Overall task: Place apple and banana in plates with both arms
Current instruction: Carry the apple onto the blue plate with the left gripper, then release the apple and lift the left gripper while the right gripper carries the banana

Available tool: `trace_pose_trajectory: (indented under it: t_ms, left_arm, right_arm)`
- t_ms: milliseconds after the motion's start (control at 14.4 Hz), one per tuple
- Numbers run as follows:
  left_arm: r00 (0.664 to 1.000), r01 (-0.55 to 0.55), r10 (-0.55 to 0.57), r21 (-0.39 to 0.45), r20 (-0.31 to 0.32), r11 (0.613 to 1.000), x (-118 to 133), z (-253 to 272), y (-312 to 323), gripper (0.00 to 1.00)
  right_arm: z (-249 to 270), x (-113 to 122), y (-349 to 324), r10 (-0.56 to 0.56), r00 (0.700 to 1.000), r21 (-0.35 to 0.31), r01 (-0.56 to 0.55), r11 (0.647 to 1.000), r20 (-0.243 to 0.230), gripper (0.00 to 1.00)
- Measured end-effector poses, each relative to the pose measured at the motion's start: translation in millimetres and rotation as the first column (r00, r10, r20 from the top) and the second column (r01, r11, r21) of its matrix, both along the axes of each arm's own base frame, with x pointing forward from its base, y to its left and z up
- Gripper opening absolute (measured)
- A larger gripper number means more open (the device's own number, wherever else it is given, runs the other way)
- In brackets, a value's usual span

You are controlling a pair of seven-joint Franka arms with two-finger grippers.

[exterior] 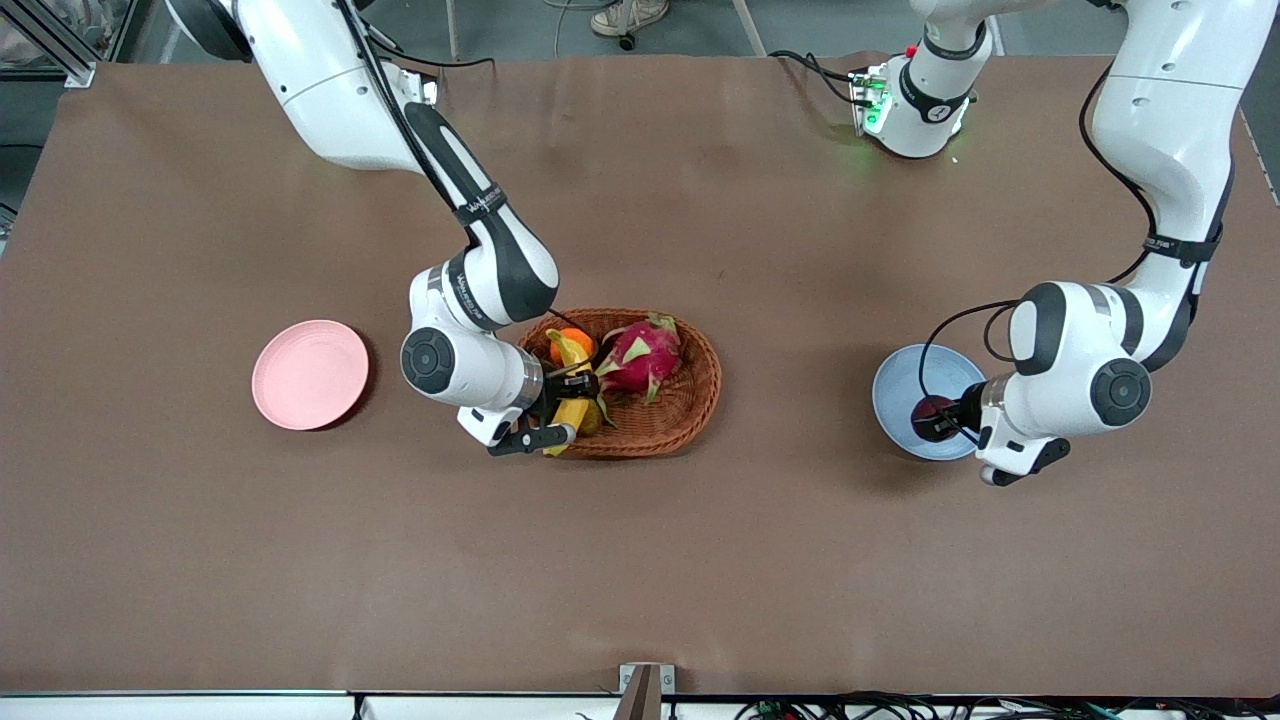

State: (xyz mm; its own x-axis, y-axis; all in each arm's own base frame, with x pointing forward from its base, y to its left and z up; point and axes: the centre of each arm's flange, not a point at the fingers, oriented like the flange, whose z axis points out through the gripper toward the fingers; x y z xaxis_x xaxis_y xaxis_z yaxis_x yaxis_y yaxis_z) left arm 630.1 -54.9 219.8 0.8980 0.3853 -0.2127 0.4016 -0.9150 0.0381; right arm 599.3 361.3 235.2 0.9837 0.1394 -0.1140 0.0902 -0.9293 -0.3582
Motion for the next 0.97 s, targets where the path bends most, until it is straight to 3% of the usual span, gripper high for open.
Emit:
trace_pose_trajectory:
  t_ms: [208,416,554,970]
  left_arm:
    - [1.0,0.0,0.0,-0.002,-0.006,1.0,-0.7,-5.4,-0.2,0.74]
    - [1.0,0.0,0.0,-0.002,0.003,1.0,1.3,-1.1,-0.7,0.98]
    - [1.0,0.001,-0.001,-0.001,0.022,1.0,5.6,14.7,-1.8,1.0]
    - [0.998,0.05,-0.05,0.01,0.032,0.999,16.7,144.2,-24.6,1.0]
  right_arm:
    - [-1.1,-0.1,-0.2,0.0,1.0,-0.001,0.0,1.0,-0.001,0.5]
    - [-1.1,0.6,-0.5,-0.001,1.0,-0.001,0.001,1.0,0.0,0.42]
    - [2.3,2.7,0.6,-0.001,1.0,0.003,0.001,1.0,0.008,0.42]
    - [15.0,9.1,5.4,0.0,0.999,0.018,0.0,1.0,0.033,0.42]
